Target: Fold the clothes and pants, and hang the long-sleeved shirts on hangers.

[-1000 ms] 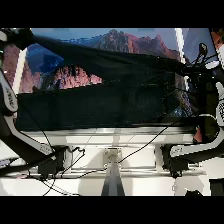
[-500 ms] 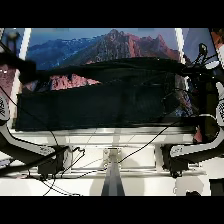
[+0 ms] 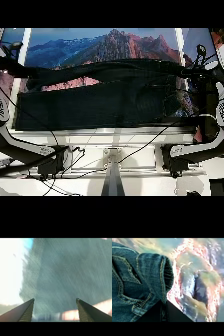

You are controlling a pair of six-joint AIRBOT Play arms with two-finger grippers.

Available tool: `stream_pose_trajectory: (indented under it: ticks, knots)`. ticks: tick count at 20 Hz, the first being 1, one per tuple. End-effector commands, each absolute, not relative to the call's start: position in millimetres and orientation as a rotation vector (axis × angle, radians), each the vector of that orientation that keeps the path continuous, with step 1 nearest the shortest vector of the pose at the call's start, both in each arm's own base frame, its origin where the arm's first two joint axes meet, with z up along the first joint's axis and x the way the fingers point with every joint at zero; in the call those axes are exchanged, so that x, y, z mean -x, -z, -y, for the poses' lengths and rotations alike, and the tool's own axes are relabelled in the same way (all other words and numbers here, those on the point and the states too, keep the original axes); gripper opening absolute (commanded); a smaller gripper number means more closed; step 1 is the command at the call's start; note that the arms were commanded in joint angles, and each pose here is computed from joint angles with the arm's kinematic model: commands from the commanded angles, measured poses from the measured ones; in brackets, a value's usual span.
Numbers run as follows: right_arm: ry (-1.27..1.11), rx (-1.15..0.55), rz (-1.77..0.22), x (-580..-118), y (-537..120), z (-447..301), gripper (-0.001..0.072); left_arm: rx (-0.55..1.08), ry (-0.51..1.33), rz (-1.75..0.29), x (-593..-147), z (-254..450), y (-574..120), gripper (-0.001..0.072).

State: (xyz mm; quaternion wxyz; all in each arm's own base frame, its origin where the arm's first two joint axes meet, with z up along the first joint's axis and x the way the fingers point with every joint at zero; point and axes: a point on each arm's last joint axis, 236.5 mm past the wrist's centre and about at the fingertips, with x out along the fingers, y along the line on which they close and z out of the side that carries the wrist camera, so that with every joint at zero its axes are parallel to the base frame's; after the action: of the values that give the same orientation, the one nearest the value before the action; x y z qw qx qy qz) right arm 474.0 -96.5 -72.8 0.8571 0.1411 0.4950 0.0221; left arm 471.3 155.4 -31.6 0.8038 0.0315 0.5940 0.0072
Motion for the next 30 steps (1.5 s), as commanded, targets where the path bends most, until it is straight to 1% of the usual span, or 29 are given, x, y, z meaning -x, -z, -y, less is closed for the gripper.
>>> stream_pose_trajectory:
  ticks: [1, 2, 4, 5, 6, 8, 12, 13, 16, 17, 18, 19, 20, 21, 22, 25, 30]
  knots:
    - [-0.042, -0.288, -1.038, -474.6, 72.8, 98.5, 0.0023, -0.050, -0.127, -1.060, -524.3, -163.0, 13.1, 0.0597]
    - [-0.042, -0.288, -1.038, -474.5, 72.9, 98.4, 0.0022, -0.048, -0.144, -1.082, -524.7, -162.7, 25.1, 0.0597]
    - [-0.042, -0.288, -1.038, -474.5, 72.9, 98.3, 0.0022, 0.074, -0.209, -1.113, -525.2, -162.0, 53.5, 0.0604]
    - [-0.042, -0.288, -1.038, -474.5, 72.9, 98.3, 0.0022, 0.117, -0.230, -1.131, -524.1, -162.0, 66.9, 0.0668]
    - [-0.042, -0.288, -1.038, -474.5, 72.9, 98.4, 0.0022, 0.136, -0.239, -1.147, -523.5, -161.8, 78.4, 0.0712]
    - [-0.042, -0.287, -1.038, -474.5, 72.9, 98.4, 0.0022, 0.133, -0.238, -1.163, -524.6, -163.0, 92.1, 0.0713]
    - [-0.042, -0.288, -1.038, -474.6, 72.8, 98.5, 0.0023, 0.152, -0.280, -0.982, -560.5, -176.3, 77.7, 0.0711]
    - [-0.042, -0.288, -1.038, -474.6, 72.8, 98.5, 0.0022, 0.151, -0.281, -0.964, -564.5, -177.5, 77.8, 0.0709]
    - [-0.042, -0.288, -1.038, -474.6, 72.8, 98.4, 0.0022, 0.192, -0.271, -1.007, -560.7, -170.4, 99.3, 0.0701]
    - [-0.042, -0.287, -1.037, -474.7, 72.8, 98.5, 0.0023, 0.205, -0.266, -1.027, -557.8, -167.1, 105.2, 0.0688]
    - [-0.041, -0.288, -1.036, -474.8, 72.5, 98.6, 0.0023, 0.203, -0.261, -1.052, -553.9, -164.2, 109.7, 0.0609]
    - [-0.041, -0.287, -1.037, -474.8, 72.8, 98.6, 0.0022, 0.180, -0.239, -1.085, -548.5, -160.0, 113.1, 0.0421]
    - [-0.041, -0.287, -1.037, -474.9, 72.7, 98.7, 0.0022, 0.129, -0.202, -1.123, -542.7, -156.0, 116.1, 0.0275]
    - [-0.041, -0.288, -1.036, -474.8, 72.5, 98.6, 0.0023, 0.082, -0.167, -1.158, -537.5, -151.8, 118.3, 0.0173]
    - [-0.041, -0.287, -1.037, -474.8, 72.8, 98.6, 0.0022, 0.046, -0.140, -1.176, -535.7, -148.6, 117.0, 0.0015]
    - [-0.041, -0.289, -1.037, -474.8, 72.7, 98.4, 0.0023, 0.016, -0.129, -1.101, -558.6, -144.4, 86.5, 0.0021]
    - [-0.043, -0.292, -1.037, -474.8, 72.6, 97.8, 0.0023, -0.023, -0.144, -0.884, -606.2, -148.7, -11.6, 0.0017]
